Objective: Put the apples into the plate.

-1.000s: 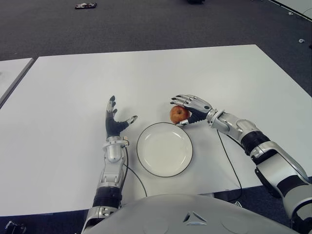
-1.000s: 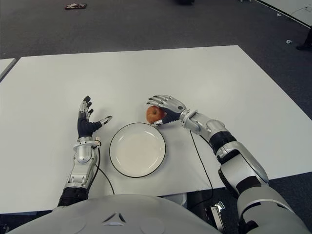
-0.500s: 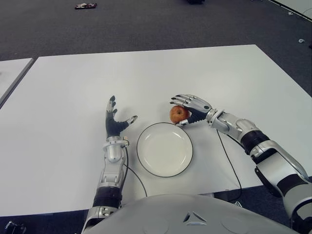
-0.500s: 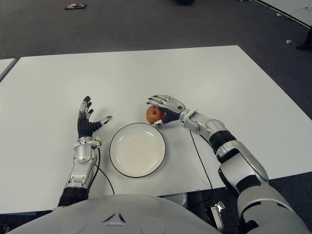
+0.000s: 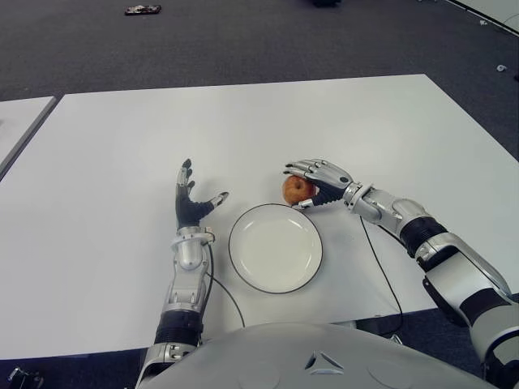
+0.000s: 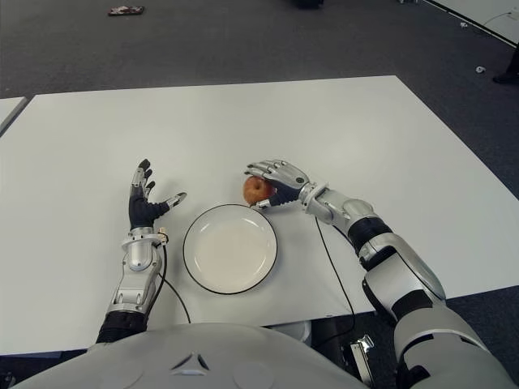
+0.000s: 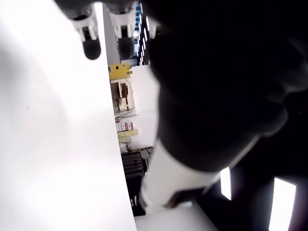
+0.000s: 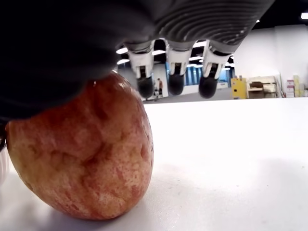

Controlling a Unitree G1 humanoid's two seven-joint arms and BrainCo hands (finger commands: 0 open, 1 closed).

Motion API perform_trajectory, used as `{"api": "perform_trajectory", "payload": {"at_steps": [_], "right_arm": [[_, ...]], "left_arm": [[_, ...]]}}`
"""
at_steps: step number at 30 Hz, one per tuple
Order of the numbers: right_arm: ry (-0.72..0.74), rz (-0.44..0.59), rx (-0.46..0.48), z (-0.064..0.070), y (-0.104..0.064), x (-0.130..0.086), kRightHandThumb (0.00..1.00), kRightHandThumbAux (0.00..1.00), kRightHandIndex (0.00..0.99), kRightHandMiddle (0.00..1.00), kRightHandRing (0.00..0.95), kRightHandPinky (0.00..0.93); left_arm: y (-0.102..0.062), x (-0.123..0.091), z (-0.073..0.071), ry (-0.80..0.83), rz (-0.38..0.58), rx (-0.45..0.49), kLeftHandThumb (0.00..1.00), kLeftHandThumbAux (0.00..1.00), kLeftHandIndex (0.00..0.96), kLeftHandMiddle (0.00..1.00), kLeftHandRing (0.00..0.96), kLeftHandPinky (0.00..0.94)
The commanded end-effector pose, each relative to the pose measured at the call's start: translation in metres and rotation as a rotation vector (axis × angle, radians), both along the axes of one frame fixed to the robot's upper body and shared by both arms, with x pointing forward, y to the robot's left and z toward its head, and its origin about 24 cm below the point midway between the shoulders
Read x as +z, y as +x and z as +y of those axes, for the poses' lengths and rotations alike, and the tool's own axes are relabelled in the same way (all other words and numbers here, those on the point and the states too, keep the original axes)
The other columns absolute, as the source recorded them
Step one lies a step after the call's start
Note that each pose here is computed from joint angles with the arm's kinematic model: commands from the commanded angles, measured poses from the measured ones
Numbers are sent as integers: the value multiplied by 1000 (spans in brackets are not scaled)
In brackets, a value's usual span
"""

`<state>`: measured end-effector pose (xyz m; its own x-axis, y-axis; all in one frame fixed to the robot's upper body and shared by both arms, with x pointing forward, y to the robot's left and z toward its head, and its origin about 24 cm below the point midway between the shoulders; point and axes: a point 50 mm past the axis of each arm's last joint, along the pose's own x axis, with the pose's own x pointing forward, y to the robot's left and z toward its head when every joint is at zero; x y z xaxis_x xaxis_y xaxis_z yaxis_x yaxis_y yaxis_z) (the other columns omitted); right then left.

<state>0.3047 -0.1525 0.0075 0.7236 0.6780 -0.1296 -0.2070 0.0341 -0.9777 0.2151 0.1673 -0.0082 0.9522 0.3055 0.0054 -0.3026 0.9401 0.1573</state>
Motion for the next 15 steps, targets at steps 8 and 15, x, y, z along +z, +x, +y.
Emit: {"api": "perform_trajectory", "payload": {"at_steps": [8, 15], "right_arm": [[6, -3, -21, -7, -4, -8, 725, 695, 434, 692, 709, 765], [20, 10, -24, -8, -7, -9, 739, 707, 440, 791, 790, 804]], "left_arm": [[0, 2, -1, 4, 0, 15, 1, 593, 0, 0, 0, 0], [-1, 3, 0, 3, 10, 21, 0, 595, 0, 0, 0, 0]]}}
